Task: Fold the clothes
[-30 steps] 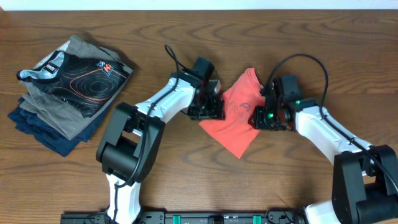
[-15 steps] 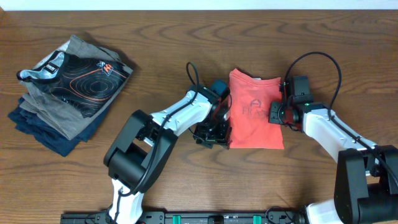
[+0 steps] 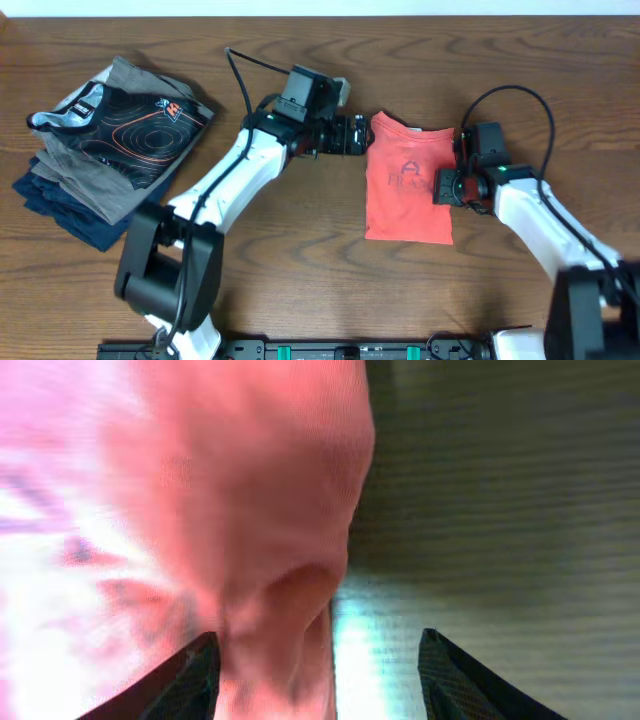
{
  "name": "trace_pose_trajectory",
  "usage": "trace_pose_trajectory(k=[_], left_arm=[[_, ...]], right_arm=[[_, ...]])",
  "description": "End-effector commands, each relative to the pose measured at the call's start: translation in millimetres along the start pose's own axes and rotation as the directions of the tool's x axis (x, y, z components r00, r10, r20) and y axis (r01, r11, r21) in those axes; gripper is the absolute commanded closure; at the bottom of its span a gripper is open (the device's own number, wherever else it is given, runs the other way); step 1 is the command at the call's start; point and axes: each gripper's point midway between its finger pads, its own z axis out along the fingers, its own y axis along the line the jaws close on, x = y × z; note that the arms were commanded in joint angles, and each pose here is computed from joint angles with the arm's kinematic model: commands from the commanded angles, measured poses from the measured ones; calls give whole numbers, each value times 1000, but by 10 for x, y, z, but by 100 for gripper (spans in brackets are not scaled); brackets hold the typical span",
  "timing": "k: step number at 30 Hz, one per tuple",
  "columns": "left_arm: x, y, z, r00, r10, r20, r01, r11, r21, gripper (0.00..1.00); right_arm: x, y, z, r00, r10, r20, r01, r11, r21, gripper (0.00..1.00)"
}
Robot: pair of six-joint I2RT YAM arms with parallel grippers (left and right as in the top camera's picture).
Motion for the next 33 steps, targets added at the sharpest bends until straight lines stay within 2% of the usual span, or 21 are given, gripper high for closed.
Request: trace_pose_trajectory(k=[1,5,12,16,20,21,23,24,26,27,29,31,33], left_arm=[[75,51,240,999,-5,-43,7,998,61,2],[41,69,475,999,16,-28,-12,993,120,2],[165,191,836,998,-8,-56,16,990,139,2],[327,16,1037,995,-12,-101,34,975,220,2],[514,-150,1231,991,14,-131,19,970,244,0],[543,-193,1258,991,25,-133,9,968,251,3],[588,-283,1290,990,46,-133,-10,965,263,13],[588,-322,1298,990,56,-127,-20,962,271,22],[568,-367,1303,991,69,-113,-34,959,282,47],[549,-378,1297,992,72,-105,-39,958,285,65],[499,-374,1271,993,71,-93,-41,958,285,85],[425,-362,1212,995,65,-79,-41,958,283,92],[279,-365,1073,997,60,-46,-45,958,283,94]], right_arm=[[-324,32,-437,988,-2,153,6,1000,-22,31],[-366,56,-748,974,-1,226,11,999,-43,28],[-171,13,-928,980,-1,197,8,999,-36,28],[-116,0,-919,985,8,174,-2,999,-32,28],[-109,-2,-917,985,35,171,-29,999,-36,28],[-109,-2,-917,985,36,170,-31,999,-36,28],[-102,-3,-916,985,36,168,-31,999,-36,28],[-92,-6,-914,986,36,164,-31,999,-34,28],[-71,-12,-911,987,36,155,-31,999,-32,28],[-63,-13,-910,988,36,152,-31,999,-31,28],[-49,-19,-907,989,36,147,-32,999,-28,27],[-48,-30,-907,989,35,147,-33,999,-21,28],[-48,-31,-907,989,35,147,-33,999,-21,28]])
